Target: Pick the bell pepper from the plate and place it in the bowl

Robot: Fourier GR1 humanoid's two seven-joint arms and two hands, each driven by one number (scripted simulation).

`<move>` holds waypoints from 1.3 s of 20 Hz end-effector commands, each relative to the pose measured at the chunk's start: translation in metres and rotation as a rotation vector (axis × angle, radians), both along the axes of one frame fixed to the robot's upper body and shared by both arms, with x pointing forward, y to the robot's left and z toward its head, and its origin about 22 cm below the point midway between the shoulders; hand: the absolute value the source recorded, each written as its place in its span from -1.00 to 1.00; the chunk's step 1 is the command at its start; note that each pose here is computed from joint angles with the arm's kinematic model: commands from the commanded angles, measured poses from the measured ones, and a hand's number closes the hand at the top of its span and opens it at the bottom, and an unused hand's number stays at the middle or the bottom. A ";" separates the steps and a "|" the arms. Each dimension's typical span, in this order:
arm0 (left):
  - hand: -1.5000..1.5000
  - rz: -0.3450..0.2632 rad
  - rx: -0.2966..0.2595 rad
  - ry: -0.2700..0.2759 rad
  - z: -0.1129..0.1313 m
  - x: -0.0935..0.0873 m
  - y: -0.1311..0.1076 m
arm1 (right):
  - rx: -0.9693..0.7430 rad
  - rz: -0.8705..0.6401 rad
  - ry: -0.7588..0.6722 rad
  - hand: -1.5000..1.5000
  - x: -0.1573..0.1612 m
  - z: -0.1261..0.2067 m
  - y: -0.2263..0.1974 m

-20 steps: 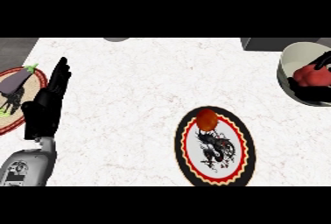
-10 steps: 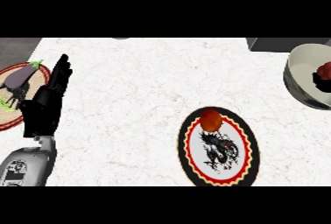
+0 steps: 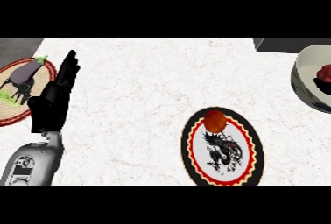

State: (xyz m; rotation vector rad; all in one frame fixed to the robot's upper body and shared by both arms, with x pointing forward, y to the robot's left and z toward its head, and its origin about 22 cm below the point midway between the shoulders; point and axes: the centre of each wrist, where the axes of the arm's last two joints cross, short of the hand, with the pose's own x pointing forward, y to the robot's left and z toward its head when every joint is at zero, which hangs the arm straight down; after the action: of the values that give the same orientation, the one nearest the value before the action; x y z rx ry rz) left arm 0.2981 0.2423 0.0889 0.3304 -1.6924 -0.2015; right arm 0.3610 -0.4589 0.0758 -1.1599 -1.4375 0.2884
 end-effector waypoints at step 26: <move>0.00 0.039 -0.009 0.007 0.003 -0.007 0.003 | 0.544 0.276 -0.274 -1.00 -0.098 0.008 -0.110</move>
State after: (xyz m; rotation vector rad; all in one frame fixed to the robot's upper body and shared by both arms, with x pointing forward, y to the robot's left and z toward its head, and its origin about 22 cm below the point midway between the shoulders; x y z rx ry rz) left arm 0.2953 0.2525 0.0882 0.3549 -1.6770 -0.1831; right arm 0.2823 -0.5542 0.0835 -0.6551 -1.7357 -0.0545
